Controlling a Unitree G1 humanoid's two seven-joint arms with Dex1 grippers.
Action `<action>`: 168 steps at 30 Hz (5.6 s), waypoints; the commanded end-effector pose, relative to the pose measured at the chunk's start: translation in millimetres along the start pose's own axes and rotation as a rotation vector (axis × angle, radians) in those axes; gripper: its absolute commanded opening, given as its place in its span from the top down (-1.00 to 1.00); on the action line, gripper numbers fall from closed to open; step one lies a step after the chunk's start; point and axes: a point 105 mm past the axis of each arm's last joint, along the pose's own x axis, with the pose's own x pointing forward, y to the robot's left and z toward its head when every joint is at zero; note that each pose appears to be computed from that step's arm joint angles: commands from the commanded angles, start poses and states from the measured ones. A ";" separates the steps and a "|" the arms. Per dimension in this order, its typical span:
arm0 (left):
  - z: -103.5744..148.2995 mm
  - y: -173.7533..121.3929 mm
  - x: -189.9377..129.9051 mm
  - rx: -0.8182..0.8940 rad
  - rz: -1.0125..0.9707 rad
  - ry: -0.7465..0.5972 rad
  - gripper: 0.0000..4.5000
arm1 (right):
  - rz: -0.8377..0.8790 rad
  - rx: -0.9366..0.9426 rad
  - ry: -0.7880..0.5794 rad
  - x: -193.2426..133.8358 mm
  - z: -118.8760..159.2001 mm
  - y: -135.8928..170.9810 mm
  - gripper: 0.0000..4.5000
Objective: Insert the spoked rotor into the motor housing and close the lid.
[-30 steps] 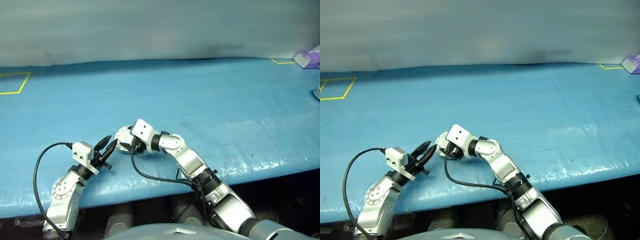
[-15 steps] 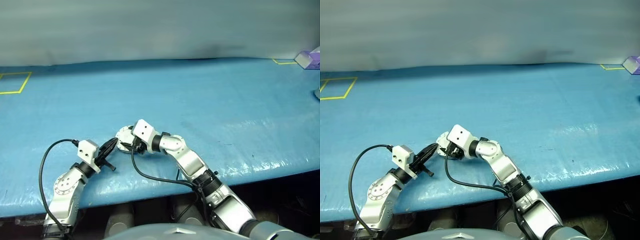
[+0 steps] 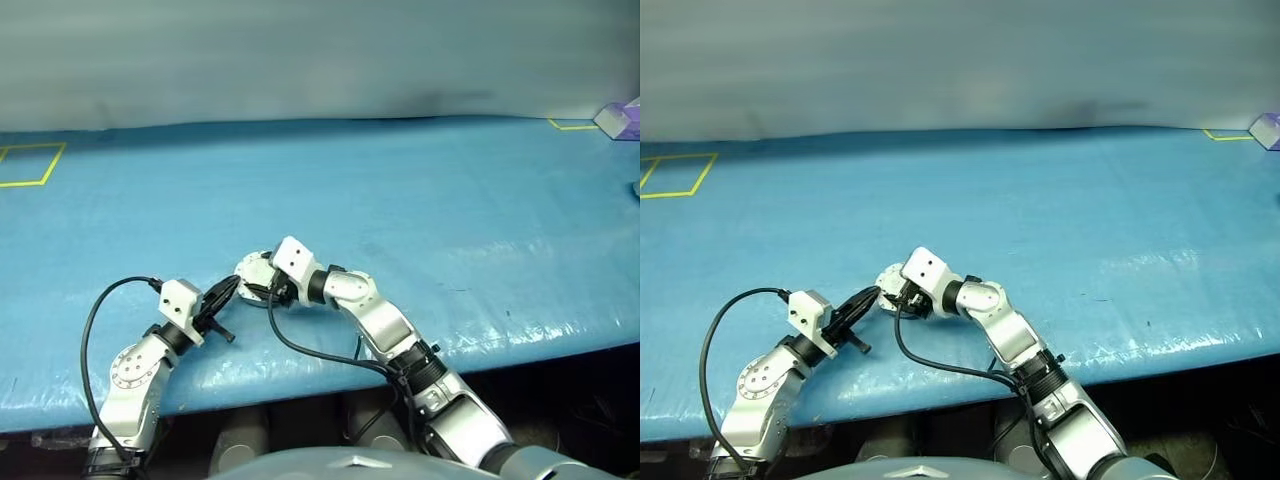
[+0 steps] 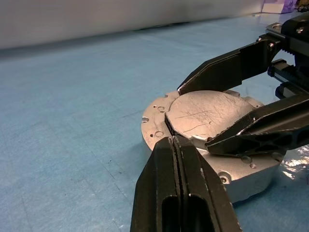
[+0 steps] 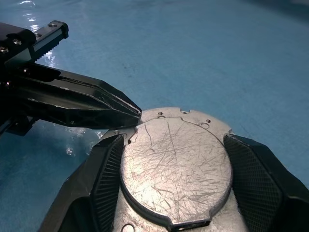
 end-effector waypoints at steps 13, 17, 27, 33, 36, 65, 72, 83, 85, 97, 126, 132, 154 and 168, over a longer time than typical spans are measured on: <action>-10.5 -11.2 -3.0 -0.020 -0.032 0.035 1.00 | -0.052 0.505 -0.262 -46.6 38.4 -27.9 -0.99; -10.2 -11.8 -2.1 -0.017 -0.034 0.031 1.00 | -0.031 0.704 -0.193 -48.0 9.8 -24.8 -0.99; -9.7 -12.0 -1.3 -0.008 -0.040 0.031 1.00 | 0.047 1.010 -0.142 -36.1 -20.3 -11.8 -0.99; -9.7 -12.3 -0.8 -0.003 -0.040 0.031 1.00 | 0.141 1.147 -0.192 -33.3 -16.9 -4.4 -0.99; -10.5 -12.3 -1.5 0.000 -0.038 0.034 1.00 | 0.153 1.180 -0.200 -33.7 -16.9 -3.9 -0.92; 22.4 9.5 -4.0 -0.285 0.129 -0.179 1.00 | 0.127 1.303 -0.306 -32.7 -7.5 -18.5 0.46; 25.5 8.2 -11.5 -0.502 0.133 -0.270 0.92 | 0.121 1.376 -0.475 -37.2 20.4 -36.9 0.46; 28.1 -13.2 -4.5 -0.745 0.019 -0.341 -0.60 | 0.232 1.302 -0.569 -41.8 61.9 -34.3 0.46; 31.5 -15.4 -3.4 -0.792 -0.002 -0.367 -0.91 | 0.249 1.296 -0.564 -41.0 64.2 -31.5 0.46; 59.5 -8.0 1.4 -1.080 -0.124 -0.580 -0.97 | 0.361 1.265 -0.522 -38.6 69.5 -8.6 0.46; 58.6 -11.4 7.7 -1.138 -0.129 -0.608 -0.43 | 0.420 1.221 -0.480 -35.4 71.6 4.8 0.46; 56.6 -10.8 4.9 -1.157 -0.112 -0.610 -0.43 | 0.392 1.213 -0.483 -33.8 69.6 1.4 0.46; 53.9 -11.2 7.3 -1.256 -0.085 -0.653 -0.16 | 0.350 1.190 -0.474 -31.4 64.2 -0.8 0.14; 27.9 66.9 -26.6 -1.151 0.542 -0.844 -0.16 | -0.048 1.035 -0.566 -29.0 49.1 -44.7 -0.39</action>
